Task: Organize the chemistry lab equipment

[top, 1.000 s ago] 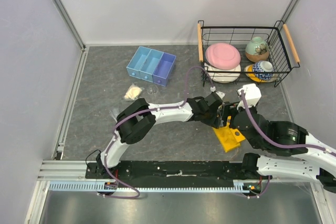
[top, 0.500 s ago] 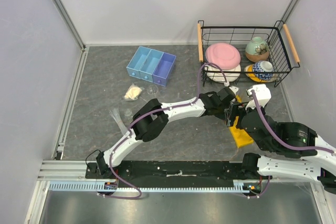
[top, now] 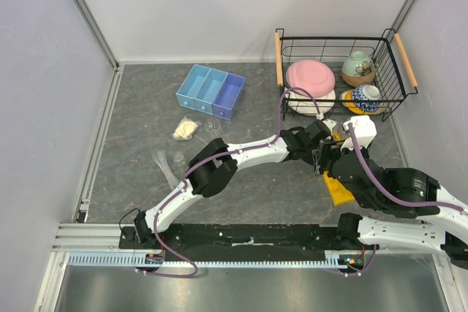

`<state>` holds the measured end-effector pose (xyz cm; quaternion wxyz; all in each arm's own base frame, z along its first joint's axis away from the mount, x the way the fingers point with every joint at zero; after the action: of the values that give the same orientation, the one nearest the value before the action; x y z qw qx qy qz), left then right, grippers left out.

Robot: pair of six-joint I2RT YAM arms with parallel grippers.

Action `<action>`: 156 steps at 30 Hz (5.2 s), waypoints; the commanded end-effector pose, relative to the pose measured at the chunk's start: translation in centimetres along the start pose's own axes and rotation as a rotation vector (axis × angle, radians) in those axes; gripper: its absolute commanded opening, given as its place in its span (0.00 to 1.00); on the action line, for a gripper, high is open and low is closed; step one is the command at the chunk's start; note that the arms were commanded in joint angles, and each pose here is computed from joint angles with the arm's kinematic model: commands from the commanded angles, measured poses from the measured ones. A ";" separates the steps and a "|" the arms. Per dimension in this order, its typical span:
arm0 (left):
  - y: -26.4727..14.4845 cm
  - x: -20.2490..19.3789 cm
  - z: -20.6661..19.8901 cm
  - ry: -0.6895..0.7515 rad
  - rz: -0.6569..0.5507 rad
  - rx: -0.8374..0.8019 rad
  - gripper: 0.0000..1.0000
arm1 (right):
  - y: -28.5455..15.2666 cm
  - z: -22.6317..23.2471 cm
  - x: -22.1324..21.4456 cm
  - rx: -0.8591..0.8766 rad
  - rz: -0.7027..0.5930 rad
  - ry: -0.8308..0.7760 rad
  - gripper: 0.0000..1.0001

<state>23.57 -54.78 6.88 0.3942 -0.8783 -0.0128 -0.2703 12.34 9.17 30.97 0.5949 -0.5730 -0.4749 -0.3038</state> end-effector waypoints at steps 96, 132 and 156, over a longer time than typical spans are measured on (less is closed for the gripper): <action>-36.8 3.2 13.1 -0.196 -0.182 0.440 0.67 | 4.5 13.6 12.6 0.184 -0.145 -0.085 0.85; -30.2 23.8 35.6 -0.431 -0.375 0.600 0.69 | 12.6 13.1 6.3 0.283 -0.054 0.021 0.86; -24.4 15.2 40.2 -0.441 -0.087 0.654 0.52 | 13.4 14.2 4.2 0.331 -0.009 0.024 0.85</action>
<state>50.78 -12.91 8.93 0.6252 -0.7399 -0.2387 -0.0690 23.16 25.98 27.04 0.6778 -0.4818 -0.5143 -0.2097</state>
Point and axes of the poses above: each gripper's point midway between its finger pads, its own y axis out along the fingers, its own z axis along the line the jaws close on, x = y × z, the point moved 5 cm from there along -y, back along the fingers, and after that the axes turned 12 degrees about -y, right-handed, at the moved point
